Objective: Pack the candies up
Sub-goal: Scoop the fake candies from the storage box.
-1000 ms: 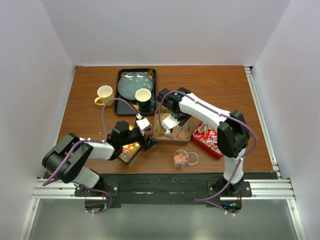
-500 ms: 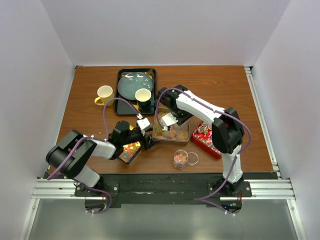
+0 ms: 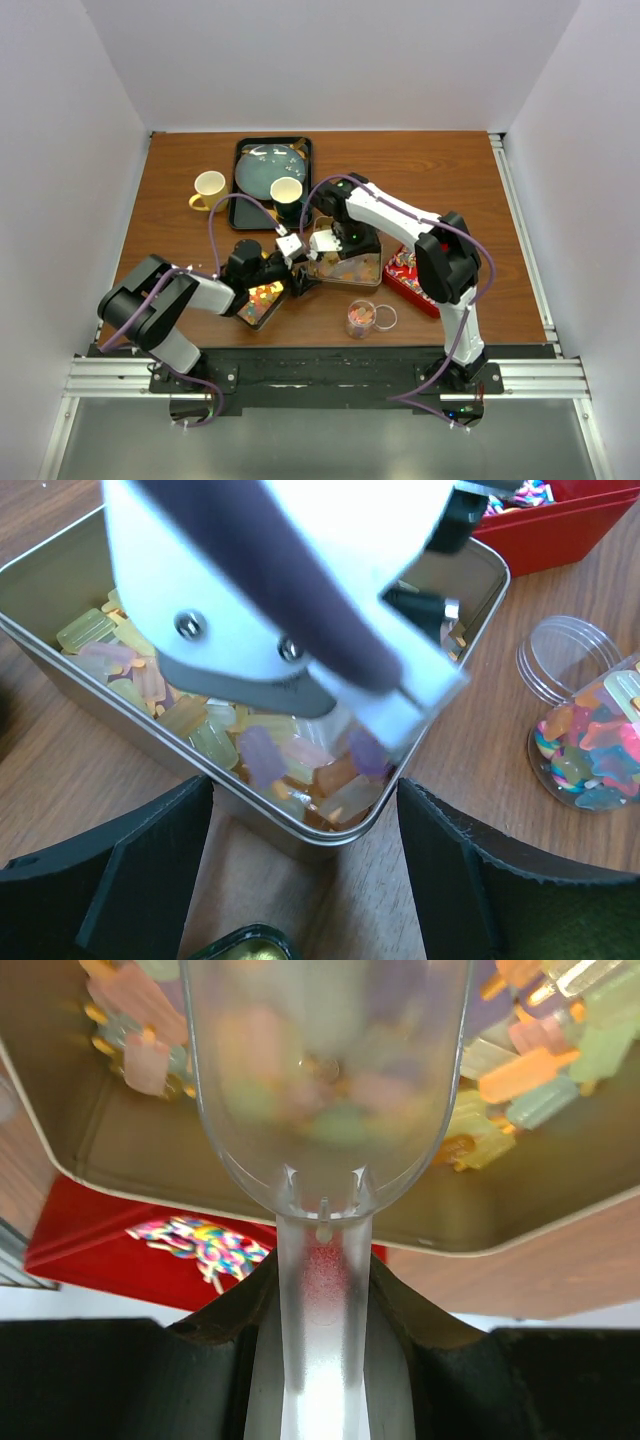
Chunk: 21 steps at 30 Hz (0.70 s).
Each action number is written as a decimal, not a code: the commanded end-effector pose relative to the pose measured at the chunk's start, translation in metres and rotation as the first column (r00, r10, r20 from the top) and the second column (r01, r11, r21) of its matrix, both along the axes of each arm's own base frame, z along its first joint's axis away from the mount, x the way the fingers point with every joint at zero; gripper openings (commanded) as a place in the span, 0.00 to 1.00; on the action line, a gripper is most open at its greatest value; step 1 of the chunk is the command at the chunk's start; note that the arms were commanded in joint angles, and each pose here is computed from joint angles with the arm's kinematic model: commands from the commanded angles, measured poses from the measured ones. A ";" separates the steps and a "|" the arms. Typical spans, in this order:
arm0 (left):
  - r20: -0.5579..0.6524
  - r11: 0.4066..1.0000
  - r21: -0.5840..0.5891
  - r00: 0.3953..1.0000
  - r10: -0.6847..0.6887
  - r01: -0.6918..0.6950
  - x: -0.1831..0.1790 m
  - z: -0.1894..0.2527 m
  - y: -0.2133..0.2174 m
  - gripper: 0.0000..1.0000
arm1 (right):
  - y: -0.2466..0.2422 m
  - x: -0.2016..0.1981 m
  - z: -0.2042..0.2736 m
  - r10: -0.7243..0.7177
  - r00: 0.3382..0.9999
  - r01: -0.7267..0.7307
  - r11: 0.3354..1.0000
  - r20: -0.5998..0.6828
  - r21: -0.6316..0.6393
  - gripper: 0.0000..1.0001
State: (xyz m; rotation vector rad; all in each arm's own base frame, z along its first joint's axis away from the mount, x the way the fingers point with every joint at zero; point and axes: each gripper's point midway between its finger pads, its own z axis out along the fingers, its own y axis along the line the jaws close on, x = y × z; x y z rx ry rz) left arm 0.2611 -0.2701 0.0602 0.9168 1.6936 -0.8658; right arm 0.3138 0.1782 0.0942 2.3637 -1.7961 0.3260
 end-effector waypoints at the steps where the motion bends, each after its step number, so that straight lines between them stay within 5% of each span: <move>1: -0.048 0.999 -0.011 0.998 -0.044 0.044 -0.008 -0.003 -0.010 0.79 | -0.014 -0.039 -0.002 -0.095 0.988 0.090 0.995 -0.119 -0.049 0.00; 9: -0.055 0.999 -0.009 0.998 -0.042 0.041 -0.008 -0.005 -0.010 0.78 | 0.020 -0.023 -0.011 -0.143 0.987 0.146 0.989 -0.072 0.025 0.00; 21: -0.059 0.998 0.029 0.997 -0.050 0.051 -0.001 0.004 -0.011 0.79 | 0.075 -0.025 -0.023 -0.141 0.977 0.199 0.870 -0.159 0.452 0.00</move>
